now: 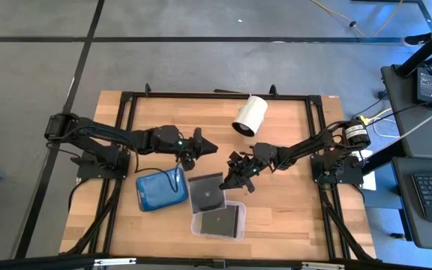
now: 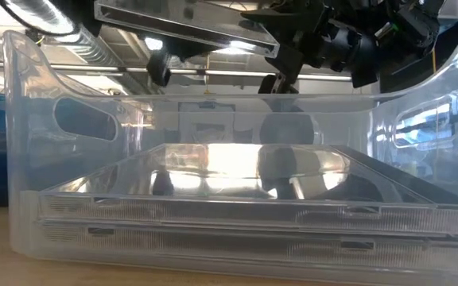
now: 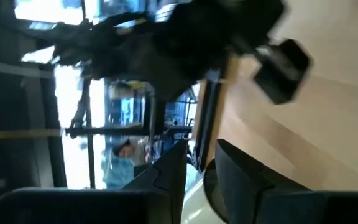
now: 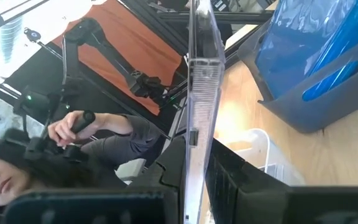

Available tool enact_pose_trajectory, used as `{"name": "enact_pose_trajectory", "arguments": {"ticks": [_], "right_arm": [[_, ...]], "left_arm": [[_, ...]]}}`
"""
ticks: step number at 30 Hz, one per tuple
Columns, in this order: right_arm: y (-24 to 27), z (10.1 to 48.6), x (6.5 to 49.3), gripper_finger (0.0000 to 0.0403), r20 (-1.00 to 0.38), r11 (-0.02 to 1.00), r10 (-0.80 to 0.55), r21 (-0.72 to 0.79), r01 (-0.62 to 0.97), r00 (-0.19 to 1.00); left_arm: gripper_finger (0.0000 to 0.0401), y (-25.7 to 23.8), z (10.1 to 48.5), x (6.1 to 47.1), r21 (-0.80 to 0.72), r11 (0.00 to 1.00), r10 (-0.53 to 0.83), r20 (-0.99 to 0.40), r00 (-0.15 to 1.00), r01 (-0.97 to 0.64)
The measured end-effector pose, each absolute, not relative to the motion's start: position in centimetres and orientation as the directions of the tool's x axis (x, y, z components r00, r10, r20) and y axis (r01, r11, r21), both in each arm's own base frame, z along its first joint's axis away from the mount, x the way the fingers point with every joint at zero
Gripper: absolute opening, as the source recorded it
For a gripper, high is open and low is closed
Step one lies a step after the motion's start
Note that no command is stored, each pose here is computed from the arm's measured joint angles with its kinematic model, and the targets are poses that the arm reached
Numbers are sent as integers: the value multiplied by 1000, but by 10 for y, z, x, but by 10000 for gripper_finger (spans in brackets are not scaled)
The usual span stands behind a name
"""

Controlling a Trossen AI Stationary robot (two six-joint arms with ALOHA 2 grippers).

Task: Pick & place jewel cases by type
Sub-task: Put the black CD case into the transparent bin

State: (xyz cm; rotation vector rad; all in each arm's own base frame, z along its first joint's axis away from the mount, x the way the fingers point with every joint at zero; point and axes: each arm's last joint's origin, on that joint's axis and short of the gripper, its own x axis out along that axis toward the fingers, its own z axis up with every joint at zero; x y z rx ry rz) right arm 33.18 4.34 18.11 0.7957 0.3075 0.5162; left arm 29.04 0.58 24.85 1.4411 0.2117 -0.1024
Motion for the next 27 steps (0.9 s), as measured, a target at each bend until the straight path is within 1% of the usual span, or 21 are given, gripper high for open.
{"name": "enact_pose_trajectory", "arguments": {"ticks": [2, 4, 7, 9, 14, 17, 20, 22, 24, 27], "right_arm": [[43, 181, 332, 47, -71, 589, 548, 740, -325, 834], [44, 181, 332, 46, -74, 601, 550, 726, -333, 832], [41, 180, 332, 46, -76, 622, 547, 703, -345, 833], [38, 180, 332, 46, -76, 641, 545, 679, -357, 835], [24, 184, 332, 46, -67, 690, 533, 612, -387, 844], [16, 193, 330, 46, -40, 714, 527, 562, -417, 849], [11, 206, 325, 46, -8, 720, 545, 518, -463, 839], [9, 217, 320, 46, 21, 706, 581, 484, -517, 814], [9, 230, 314, 46, 45, 702, 606, 438, -561, 794], [9, 246, 304, 46, 54, 733, 605, 352, -582, 794]], "left_arm": [[81, 6, 257, 285, 964, 214, 61, -175, 983, 159], [83, 6, 269, 279, 935, 340, 61, -131, 989, 103], [86, 6, 288, 264, 842, 539, 67, -68, 995, 21], [86, 5, 298, 252, 784, 620, 64, -60, 996, 7], [83, 3, 315, 217, 630, 776, 14, -82, 997, 41], [82, 1, 319, 197, 530, 838, -74, -123, 990, 128], [84, -2, 320, 183, 459, 870, -145, -109, 983, 179], [86, -2, 317, 175, 443, 882, -131, -101, 986, 162], [86, 0, 311, 170, 416, 902, -81, -101, 992, 116], [86, 2, 300, 167, 367, 928, -25, -97, 995, 59]]}}
